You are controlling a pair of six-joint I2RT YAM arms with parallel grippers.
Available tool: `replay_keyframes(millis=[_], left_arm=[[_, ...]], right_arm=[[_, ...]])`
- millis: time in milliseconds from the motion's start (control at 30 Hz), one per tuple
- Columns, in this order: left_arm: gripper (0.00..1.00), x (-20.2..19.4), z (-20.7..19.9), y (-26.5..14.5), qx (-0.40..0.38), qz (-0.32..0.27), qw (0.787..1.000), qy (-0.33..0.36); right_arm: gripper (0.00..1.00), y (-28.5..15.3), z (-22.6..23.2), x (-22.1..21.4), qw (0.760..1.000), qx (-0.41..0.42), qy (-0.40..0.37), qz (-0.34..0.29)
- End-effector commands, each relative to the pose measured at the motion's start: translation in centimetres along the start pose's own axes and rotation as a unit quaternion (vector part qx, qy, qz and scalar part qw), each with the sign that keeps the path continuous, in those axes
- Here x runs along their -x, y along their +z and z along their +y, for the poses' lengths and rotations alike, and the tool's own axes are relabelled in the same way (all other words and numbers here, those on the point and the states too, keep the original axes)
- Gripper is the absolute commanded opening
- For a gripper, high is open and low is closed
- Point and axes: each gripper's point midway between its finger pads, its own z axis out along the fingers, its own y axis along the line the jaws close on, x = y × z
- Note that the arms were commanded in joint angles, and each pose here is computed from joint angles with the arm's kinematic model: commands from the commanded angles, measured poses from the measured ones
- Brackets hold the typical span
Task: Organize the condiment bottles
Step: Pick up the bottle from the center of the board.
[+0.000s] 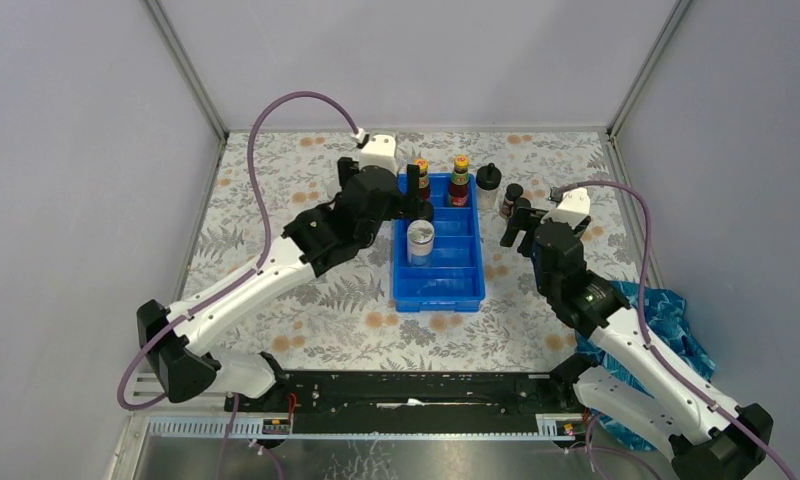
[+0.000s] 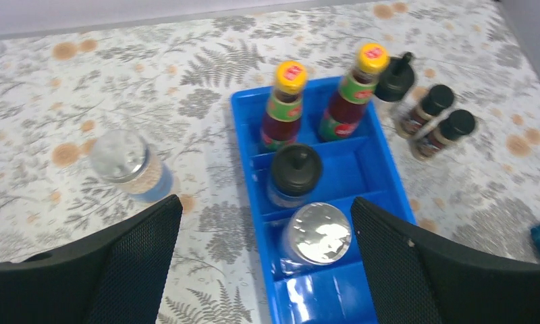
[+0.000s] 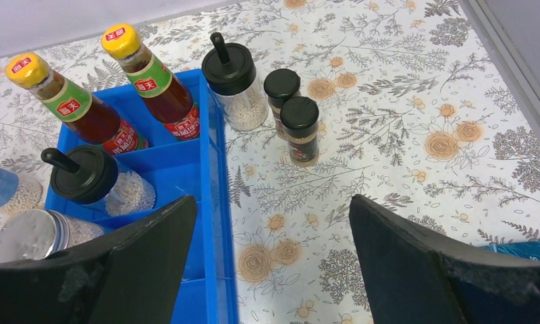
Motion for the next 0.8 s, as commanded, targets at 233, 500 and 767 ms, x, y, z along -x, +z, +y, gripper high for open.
replay_keyframes(millis=[233,500,767], left_arm=[[0.99,-1.8,9.9,4.0,0.132,0.071,0.987,-0.055],[0.99,-2.9,12.2,6.9,0.161,0.112,0.979,-0.052],[0.99,-4.9,14.5,9.0,0.184,0.142,0.971,-0.061]], right_arm=[[0.91,-1.5,-0.4,2.8,0.999,0.005,0.019,-0.025],[0.91,-1.6,-0.3,2.9,0.999,0.01,0.018,-0.025],[0.91,-1.2,-0.2,2.6,1.0,0.008,0.01,-0.022]])
